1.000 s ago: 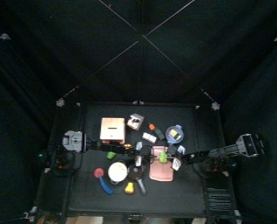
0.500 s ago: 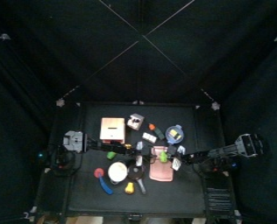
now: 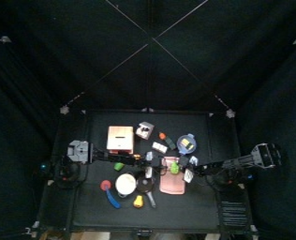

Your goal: Cut starfruit

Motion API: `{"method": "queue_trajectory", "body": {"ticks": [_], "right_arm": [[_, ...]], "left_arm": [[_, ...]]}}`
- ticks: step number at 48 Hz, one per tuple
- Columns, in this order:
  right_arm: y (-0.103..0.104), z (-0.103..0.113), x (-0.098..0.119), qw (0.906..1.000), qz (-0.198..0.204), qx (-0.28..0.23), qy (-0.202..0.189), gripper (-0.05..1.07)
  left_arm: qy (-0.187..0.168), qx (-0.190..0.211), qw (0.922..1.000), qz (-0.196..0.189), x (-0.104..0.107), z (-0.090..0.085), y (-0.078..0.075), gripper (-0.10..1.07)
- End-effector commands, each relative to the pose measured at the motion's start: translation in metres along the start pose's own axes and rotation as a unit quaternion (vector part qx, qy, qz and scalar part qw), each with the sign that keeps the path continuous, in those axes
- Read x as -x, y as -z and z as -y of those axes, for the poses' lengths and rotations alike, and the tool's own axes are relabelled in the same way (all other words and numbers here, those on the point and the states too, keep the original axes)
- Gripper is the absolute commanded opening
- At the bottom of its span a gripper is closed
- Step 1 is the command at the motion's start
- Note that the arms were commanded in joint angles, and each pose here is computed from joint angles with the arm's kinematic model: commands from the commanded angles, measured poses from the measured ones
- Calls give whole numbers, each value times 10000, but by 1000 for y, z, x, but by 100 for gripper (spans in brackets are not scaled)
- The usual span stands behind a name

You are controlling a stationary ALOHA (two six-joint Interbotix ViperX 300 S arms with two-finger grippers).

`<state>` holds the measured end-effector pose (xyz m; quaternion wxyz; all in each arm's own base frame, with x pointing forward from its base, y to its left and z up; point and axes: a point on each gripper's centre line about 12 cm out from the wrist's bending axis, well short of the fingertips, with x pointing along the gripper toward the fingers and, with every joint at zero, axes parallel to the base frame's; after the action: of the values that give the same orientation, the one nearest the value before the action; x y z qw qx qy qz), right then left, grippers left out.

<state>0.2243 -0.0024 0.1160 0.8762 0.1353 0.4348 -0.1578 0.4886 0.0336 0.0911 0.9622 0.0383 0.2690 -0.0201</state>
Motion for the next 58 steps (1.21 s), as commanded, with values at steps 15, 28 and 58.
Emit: {"method": "queue_trajectory", "body": {"ticks": [15, 28, 58], "right_arm": [[-8, -2, 1, 9999, 100, -47, -17, 32], [-5, 0, -8, 9999, -81, -54, 109, 26], [-3, 1, -16, 9995, -240, -47, 207, 20]], "left_arm": [[-12, -12, 9999, 143, -1, -1, -11, 45], [-7, 9, 10000, 76, -5, -1, -5, 45], [-58, 44, 9999, -111, -5, -3, 0, 45]]}}
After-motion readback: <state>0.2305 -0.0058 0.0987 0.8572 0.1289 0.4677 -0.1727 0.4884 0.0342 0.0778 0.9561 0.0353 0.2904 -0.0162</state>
